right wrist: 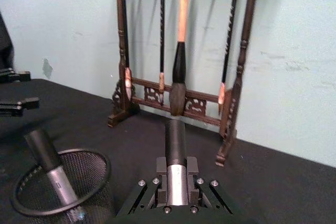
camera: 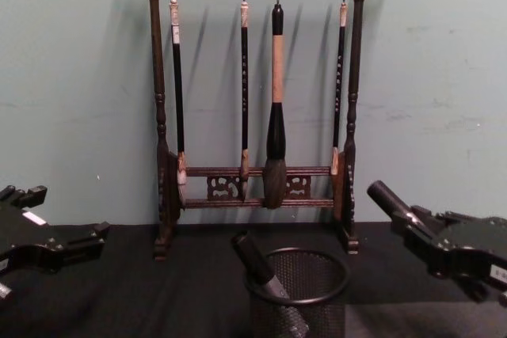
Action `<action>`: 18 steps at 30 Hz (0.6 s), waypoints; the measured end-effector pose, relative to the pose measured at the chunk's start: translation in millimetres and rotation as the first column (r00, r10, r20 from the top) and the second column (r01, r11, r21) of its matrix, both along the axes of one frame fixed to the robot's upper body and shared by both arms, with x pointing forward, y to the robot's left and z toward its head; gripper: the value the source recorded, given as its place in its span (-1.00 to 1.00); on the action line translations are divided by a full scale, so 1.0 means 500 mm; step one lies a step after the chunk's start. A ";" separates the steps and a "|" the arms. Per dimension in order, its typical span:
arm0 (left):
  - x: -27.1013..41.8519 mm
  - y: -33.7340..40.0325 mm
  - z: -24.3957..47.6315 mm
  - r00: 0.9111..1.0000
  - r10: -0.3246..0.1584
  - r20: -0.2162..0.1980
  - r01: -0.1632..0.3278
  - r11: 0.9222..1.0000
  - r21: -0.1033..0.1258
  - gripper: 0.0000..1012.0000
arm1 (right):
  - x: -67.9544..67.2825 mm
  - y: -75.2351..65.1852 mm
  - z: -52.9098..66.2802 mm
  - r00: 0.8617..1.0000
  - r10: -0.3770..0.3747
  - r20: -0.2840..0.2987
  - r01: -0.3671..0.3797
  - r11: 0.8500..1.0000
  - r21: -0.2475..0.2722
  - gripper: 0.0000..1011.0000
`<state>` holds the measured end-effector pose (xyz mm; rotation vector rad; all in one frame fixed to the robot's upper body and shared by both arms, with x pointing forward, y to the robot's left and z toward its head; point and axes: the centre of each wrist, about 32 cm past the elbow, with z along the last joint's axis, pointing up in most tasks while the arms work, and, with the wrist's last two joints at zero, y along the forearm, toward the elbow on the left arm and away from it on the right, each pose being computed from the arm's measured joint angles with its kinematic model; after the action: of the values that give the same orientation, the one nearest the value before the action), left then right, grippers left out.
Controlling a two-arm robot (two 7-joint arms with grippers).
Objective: Pick up the water-based marker from the table and place it into the pen holder.
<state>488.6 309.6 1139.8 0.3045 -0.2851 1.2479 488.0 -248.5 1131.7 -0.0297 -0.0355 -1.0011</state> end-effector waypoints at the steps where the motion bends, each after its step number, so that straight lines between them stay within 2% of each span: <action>1: 0.000 0.000 0.000 1.000 0.000 0.000 0.000 1.000 0.000 0.99 | 0.001 0.001 0.001 1.000 0.004 0.003 -0.004 1.000 0.000 -0.57; 8: 0.000 0.000 0.000 1.000 0.000 0.000 0.000 1.000 0.000 0.99 | 0.013 0.011 0.010 0.998 0.045 0.037 -0.046 0.999 0.019 -0.57; 18: 0.000 0.000 0.000 1.000 0.000 0.000 0.000 1.000 0.000 0.99 | 0.035 0.029 0.010 0.993 0.098 0.072 -0.102 0.993 0.059 -0.57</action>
<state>488.6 309.7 1139.8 0.3045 -0.2850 1.2479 505.4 -234.0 1136.5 0.0637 -0.0678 -0.9019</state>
